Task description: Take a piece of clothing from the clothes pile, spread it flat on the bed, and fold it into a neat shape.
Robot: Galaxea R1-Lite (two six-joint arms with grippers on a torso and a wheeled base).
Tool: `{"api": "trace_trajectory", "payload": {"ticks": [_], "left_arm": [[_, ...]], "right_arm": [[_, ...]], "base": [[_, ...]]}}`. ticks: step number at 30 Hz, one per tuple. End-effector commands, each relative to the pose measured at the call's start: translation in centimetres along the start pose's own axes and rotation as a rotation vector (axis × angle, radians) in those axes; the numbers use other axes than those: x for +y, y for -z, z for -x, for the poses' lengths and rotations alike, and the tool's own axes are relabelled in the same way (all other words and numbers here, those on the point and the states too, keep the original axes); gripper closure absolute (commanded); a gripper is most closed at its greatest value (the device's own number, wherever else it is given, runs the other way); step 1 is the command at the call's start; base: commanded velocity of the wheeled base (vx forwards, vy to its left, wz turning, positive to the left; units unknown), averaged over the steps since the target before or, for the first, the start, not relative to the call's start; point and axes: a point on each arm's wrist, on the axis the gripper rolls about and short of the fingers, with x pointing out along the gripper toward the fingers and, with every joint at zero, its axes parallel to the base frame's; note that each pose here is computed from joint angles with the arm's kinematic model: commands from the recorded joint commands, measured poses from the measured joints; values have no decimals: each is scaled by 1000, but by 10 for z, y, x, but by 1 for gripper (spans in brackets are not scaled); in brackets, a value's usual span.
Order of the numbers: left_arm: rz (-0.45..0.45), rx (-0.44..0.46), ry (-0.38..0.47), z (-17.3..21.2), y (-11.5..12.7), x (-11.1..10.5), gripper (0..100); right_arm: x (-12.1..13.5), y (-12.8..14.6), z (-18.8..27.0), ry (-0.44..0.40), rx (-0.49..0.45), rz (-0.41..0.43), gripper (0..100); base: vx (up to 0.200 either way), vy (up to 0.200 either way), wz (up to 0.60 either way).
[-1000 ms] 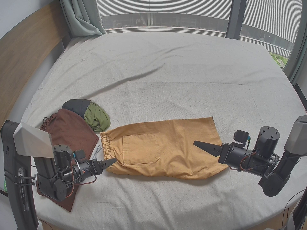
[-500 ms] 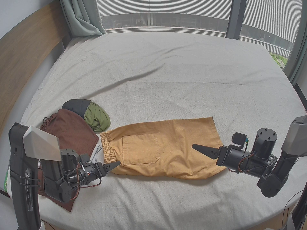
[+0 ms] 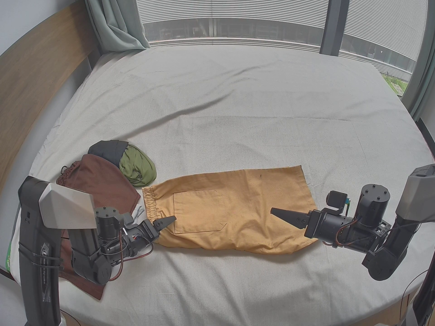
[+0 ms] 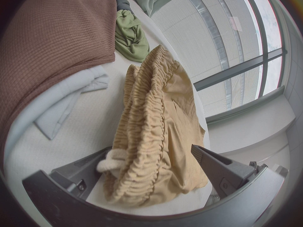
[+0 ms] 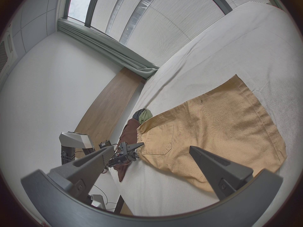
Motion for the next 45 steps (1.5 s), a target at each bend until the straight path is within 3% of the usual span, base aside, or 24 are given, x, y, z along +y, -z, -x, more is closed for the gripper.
{"api": "trace_trajectory", "payload": {"ticks": [1,20,21,40,45], "left_arm": [[7,-25,19,-7,-3,-5,0],[30,-67,11,-11,-7,-7,0],[30,-68,10,-11,-7,-7,100],[9,-91,32,-2,-16,-18,100],[-49,-86,20,1,-15,-16,100]], "right_arm": [[-1,0,0,1,1,-1,0],[-1,1,0,4,4,-3,0],[-1,1,0,4,5,-3,0],[-6,4,-2,16,16,-11,0],[-6,5,-2,16,17,-12,0]], "base": [[0,0,0],[0,0,0],[0,0,0],[0,0,0],[0,0,0]]}}
